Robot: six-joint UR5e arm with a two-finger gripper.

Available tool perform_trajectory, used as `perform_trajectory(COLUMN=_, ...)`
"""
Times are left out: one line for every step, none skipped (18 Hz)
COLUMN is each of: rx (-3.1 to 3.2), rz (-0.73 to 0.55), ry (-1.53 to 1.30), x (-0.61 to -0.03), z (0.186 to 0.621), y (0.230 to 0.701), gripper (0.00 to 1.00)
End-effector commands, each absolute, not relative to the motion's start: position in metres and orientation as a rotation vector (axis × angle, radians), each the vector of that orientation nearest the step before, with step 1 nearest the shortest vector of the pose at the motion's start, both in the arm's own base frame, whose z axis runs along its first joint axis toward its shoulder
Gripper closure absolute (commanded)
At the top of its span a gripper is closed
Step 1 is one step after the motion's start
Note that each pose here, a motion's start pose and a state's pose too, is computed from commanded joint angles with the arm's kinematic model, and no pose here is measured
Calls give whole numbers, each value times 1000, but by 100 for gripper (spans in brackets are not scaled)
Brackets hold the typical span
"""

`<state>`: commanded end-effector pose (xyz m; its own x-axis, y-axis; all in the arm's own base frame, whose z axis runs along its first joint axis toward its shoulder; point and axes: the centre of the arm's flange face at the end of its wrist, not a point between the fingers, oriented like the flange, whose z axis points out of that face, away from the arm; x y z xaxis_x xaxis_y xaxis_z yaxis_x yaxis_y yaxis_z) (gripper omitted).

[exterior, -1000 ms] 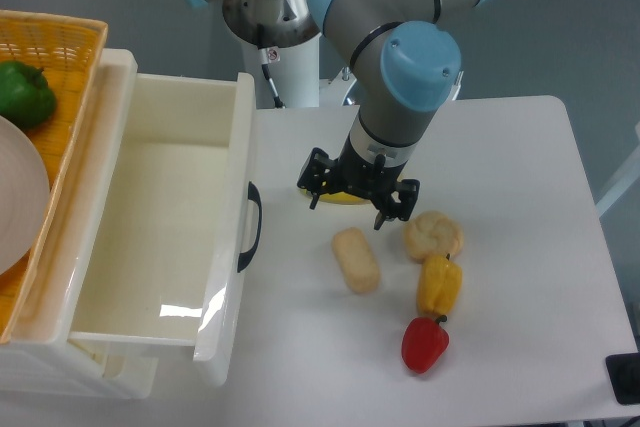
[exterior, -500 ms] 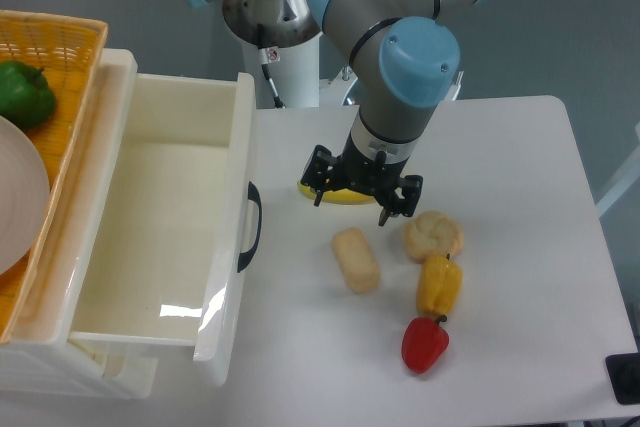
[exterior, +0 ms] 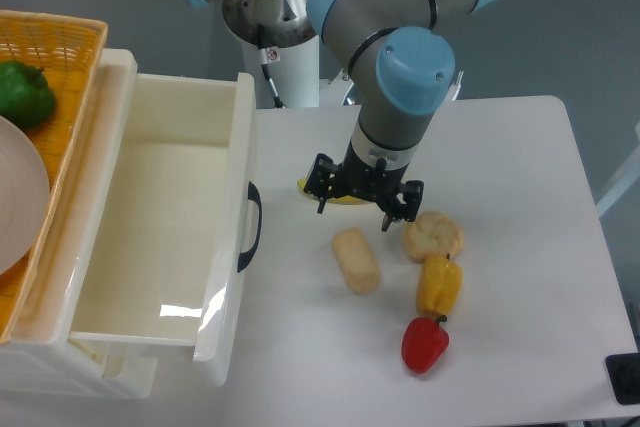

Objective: Pick up the square bread
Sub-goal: 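Move the open gripper down over the tan rectangular bread roll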

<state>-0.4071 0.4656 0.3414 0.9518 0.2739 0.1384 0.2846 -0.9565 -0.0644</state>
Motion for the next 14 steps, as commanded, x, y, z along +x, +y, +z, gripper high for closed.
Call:
perform_trajectory(rx=-3025, rz=-221, ry=-486, x=-408, z=330, y=466, gripper=0)
perform_trajectory(rx=-3023, rz=-229, ry=-522, x=-408, z=326, y=468, gripper=0)
perform_trajectory(rx=-3025, rz=-239, ry=-542, x=-408, z=321, y=469, gripper=0)
perform_trajectory(rx=-3022, rz=-236, ry=-551, x=-409, z=319, y=470, gripper=0)
perform_trajectory(rx=-3016, rz=-226, ry=-551, x=-410, z=319, y=470, gripper=0)
perform_trajectory(rx=-3015, rz=-222, ry=-548, x=-410, z=315, y=472, gripper=0)
perform_trajectory(rx=-3021, rz=-224, ry=-543, x=-408, z=309, y=473, gripper=0)
perform_trajectory(rx=-3026, rz=-225, ry=-542, x=-406, z=305, y=473, gripper=0)
perform_trajectory(rx=-3033, rz=-232, ry=-553, x=-405, z=300, y=473, gripper=0)
perform_trajectory(rx=-3032, rz=-236, ry=-575, x=-406, z=297, y=473, gripper=0)
perform_trajectory(rx=-3037, rz=-248, ry=-589, x=-407, z=291, y=474, gripper=0)
perform_trajectory(rx=-3044, rz=-262, ry=-592, x=-408, z=283, y=475, gripper=0)
perform_trajectory(rx=-3053, rz=-278, ry=-593, x=-410, z=274, y=476, gripper=0)
perform_trajectory(rx=-3060, rz=-293, ry=-591, x=-410, z=266, y=478, gripper=0)
